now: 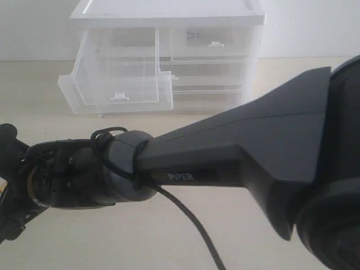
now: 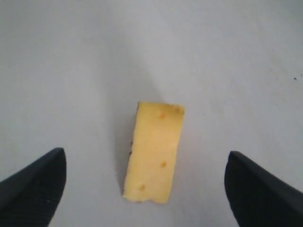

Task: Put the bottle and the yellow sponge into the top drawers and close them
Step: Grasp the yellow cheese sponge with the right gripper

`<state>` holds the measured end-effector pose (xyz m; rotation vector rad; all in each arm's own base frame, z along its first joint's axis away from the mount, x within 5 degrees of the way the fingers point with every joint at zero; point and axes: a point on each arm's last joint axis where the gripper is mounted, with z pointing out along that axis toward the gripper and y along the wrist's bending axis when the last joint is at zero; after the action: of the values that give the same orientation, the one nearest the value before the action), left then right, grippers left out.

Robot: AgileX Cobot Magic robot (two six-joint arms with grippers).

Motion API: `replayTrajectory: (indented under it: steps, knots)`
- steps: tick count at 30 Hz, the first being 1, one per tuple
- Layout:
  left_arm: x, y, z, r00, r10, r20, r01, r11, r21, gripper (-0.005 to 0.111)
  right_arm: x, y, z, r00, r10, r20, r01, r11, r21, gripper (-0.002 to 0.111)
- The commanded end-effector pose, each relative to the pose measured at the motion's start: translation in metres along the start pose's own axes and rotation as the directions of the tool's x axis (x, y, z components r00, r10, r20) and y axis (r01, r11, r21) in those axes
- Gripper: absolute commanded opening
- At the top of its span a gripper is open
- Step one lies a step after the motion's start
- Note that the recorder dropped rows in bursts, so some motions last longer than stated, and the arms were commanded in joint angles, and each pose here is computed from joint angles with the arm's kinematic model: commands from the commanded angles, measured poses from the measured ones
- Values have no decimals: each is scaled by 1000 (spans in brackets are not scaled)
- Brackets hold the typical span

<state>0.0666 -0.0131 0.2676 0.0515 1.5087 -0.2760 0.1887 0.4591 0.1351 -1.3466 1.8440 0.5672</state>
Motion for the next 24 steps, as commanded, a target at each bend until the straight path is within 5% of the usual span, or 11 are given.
replayTrajectory:
  steps: [1, 9, 12, 17, 24]
  knots:
    - [0, -1, -1, 1000, -16, 16, 15, 1000, 14, 4, -7, -8, 13, 999, 14, 51, -14, 1000, -4, 84]
    - [0, -1, -1, 1000, -16, 19, 15, 1000, 18, 4, 2, -14, 50, 996, 19, 84, -18, 1000, -13, 80]
    - [0, -1, -1, 1000, -16, 19, 15, 1000, 18, 4, 8, -22, 60, 997, 25, 78, -25, 1000, -2, 59]
    - [0, -1, -1, 1000, -8, 19, 8, 1000, 17, 4, 16, -29, 62, 999, 34, 7, -35, 998, 51, 5]
    - [0, -1, -1, 1000, -4, 16, 4, 1000, 14, 4, -14, -29, 16, 985, 89, -147, -56, 976, 211, 0]
